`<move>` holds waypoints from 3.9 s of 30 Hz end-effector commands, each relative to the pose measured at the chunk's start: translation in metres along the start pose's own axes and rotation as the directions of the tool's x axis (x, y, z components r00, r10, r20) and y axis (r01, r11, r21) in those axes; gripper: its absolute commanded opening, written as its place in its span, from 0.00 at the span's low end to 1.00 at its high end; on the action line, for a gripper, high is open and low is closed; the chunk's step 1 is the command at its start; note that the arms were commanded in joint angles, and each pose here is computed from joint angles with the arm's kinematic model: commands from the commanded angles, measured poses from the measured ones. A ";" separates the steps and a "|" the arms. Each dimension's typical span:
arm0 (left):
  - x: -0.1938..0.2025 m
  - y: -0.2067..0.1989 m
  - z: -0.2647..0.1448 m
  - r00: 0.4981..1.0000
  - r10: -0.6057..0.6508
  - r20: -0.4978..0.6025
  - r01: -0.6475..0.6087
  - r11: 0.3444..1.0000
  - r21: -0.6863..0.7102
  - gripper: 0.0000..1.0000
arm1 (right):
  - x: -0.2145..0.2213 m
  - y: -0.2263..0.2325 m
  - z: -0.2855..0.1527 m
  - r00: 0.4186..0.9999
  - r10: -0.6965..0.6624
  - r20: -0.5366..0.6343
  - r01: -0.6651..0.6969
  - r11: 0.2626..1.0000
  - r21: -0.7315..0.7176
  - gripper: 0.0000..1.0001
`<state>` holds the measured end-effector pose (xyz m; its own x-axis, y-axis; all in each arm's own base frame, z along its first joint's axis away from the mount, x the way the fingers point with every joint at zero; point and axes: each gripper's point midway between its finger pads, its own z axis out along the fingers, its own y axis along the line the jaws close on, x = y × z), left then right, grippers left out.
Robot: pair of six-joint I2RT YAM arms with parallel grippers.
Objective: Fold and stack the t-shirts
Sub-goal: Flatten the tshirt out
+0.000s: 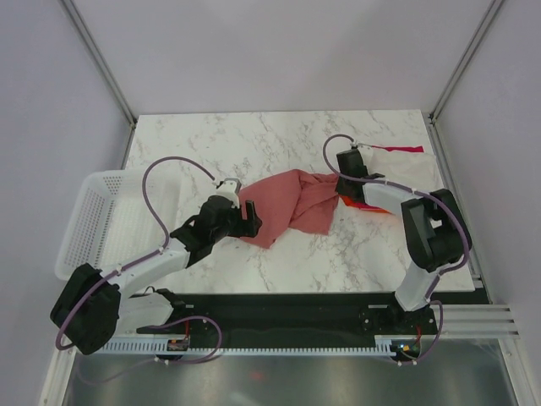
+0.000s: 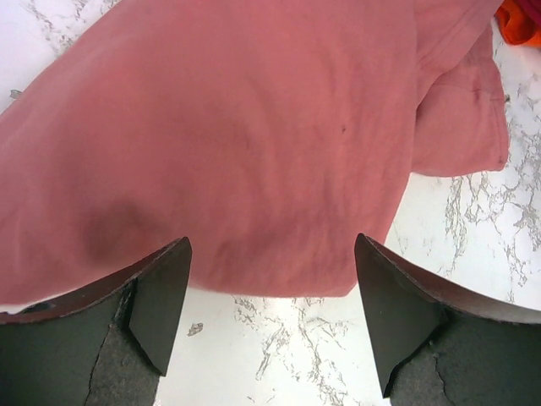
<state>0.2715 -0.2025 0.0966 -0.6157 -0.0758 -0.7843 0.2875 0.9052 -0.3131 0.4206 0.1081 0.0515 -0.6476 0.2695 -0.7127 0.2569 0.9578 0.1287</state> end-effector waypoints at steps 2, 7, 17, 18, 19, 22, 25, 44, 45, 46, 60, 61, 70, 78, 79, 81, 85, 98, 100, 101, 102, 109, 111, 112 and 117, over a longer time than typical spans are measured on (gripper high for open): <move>-0.011 -0.013 0.005 0.998 0.052 0.030 -0.054 0.997 0.052 0.85 | 0.005 -0.035 0.017 0.998 -0.032 -0.048 0.040 0.987 0.158 0.00; -0.009 -0.016 0.006 0.998 0.052 0.020 -0.053 0.997 0.064 0.84 | 0.009 -0.062 0.028 0.995 -0.075 -0.065 0.092 0.943 0.318 0.00; -0.010 -0.020 0.003 0.999 0.044 0.020 -0.046 0.995 0.086 0.84 | -0.013 -0.132 0.023 0.997 0.026 -0.067 0.010 0.879 0.477 0.00; -0.010 -0.021 0.003 0.999 0.044 0.021 -0.046 0.995 0.088 0.84 | -0.014 -0.135 0.023 0.997 0.035 -0.065 0.000 0.878 0.479 0.00; -0.009 -0.021 0.003 0.999 0.044 0.019 -0.046 0.995 0.088 0.84 | -0.016 -0.138 0.020 0.997 0.042 -0.060 -0.008 0.876 0.482 0.00; -0.009 -0.024 0.003 0.999 0.047 0.015 -0.048 0.994 0.103 0.84 | -0.024 -0.132 0.018 0.998 0.047 -0.052 -0.020 0.896 0.444 0.00; -0.003 -0.030 0.007 0.996 0.086 -0.012 -0.084 0.990 0.109 0.86 | -0.030 -0.110 0.008 0.999 0.007 -0.038 0.009 0.921 0.389 0.00; 0.034 -0.116 0.075 0.828 0.484 -0.282 -0.506 0.863 -0.004 0.99 | -0.053 -0.033 -0.101 0.999 0.016 0.052 -0.015 1.000 -0.007 0.00; 0.036 -0.115 0.080 0.824 0.485 -0.294 -0.510 0.860 -0.009 0.99 | -0.060 -0.033 -0.110 0.997 0.030 0.071 -0.029 0.999 -0.023 0.00; 0.033 -0.120 0.083 0.823 0.485 -0.296 -0.510 0.860 -0.008 0.99 | -0.062 -0.035 -0.113 0.996 0.038 0.076 -0.036 0.999 -0.026 0.00; -0.021 -0.086 0.055 0.918 0.280 -0.280 -0.308 0.950 -0.060 0.02 | -0.114 -0.031 -0.181 0.983 0.079 0.164 -0.050 0.983 -0.174 0.00; -0.041 -0.093 0.030 0.939 0.264 -0.219 -0.277 0.961 -0.030 0.02 | -0.118 -0.028 -0.189 0.982 0.079 0.172 -0.045 0.980 -0.194 0.00; -0.105 -0.121 -0.121 0.997 0.066 -0.035 -0.058 0.977 0.203 0.02 | -0.170 -0.022 -0.320 0.929 0.111 0.354 0.033 0.925 -0.378 0.00; -0.167 -0.072 -0.191 0.994 -0.061 0.089 0.053 0.994 0.093 0.02 | -0.219 -0.039 -0.442 0.807 0.234 0.543 0.047 0.890 -0.454 0.00; -0.157 -0.061 -0.181 0.996 -0.074 0.057 0.071 0.996 0.060 0.03 | -0.221 -0.044 -0.447 0.795 0.244 0.555 0.035 0.896 -0.443 0.00; -0.136 -0.038 -0.150 0.991 -0.125 -0.042 0.126 0.992 0.009 0.02 | -0.218 -0.046 -0.444 0.800 0.243 0.549 0.025 0.900 -0.435 0.00; -0.128 -0.011 -0.102 0.965 -0.231 -0.122 0.232 0.973 -0.005 0.02 | -0.206 -0.040 -0.415 0.841 0.223 0.494 0.008 0.906 -0.423 0.00; -0.204 0.071 -0.041 0.873 -0.474 -0.113 0.476 0.880 -0.012 0.62 | -0.227 -0.050 -0.435 0.802 0.245 0.544 -0.015 0.920 -0.391 0.00; -0.191 0.056 -0.036 0.899 -0.412 -0.148 0.415 0.910 -0.015 0.83 | -0.219 -0.043 -0.430 0.827 0.229 0.513 0.005 0.910 -0.415 0.00; -0.186 0.061 -0.035 0.916 -0.383 -0.117 0.375 0.923 -0.084 0.86 | -0.215 -0.043 -0.427 0.835 0.223 0.503 0.007 0.910 -0.415 0.00; -0.176 0.055 -0.039 0.929 -0.352 -0.118 0.341 0.935 -0.103 0.93 | -0.209 -0.043 -0.418 0.847 0.213 0.487 0.004 0.913 -0.407 0.00; -0.097 -0.010 -0.021 0.947 -0.179 -0.265 0.154 0.981 -0.114 0.79 | -0.191 -0.044 -0.390 0.876 0.187 0.445 -0.007 0.926 -0.377 0.00; -0.082 -0.013 -0.011 0.941 -0.167 -0.294 0.134 0.983 -0.128 0.75 | -0.187 -0.045 -0.383 0.881 0.184 0.435 -0.011 0.929 -0.370 0.00; -0.068 -0.012 -0.001 0.929 -0.160 -0.335 0.118 0.983 -0.143 0.74 | -0.186 -0.044 -0.382 0.883 0.181 0.433 -0.008 0.929 -0.371 0.00; -0.028 0.004 0.023 0.891 -0.155 -0.428 0.068 0.975 -0.210 0.78 | -0.181 -0.046 -0.377 0.885 0.179 0.430 -0.011 0.931 -0.365 0.00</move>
<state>0.3023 -0.2154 0.1314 -0.9012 -0.0500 -0.4306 0.1007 0.9420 -0.3201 0.2581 0.0550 0.4183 -0.2826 0.3541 -0.8915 0.0033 0.9297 0.3682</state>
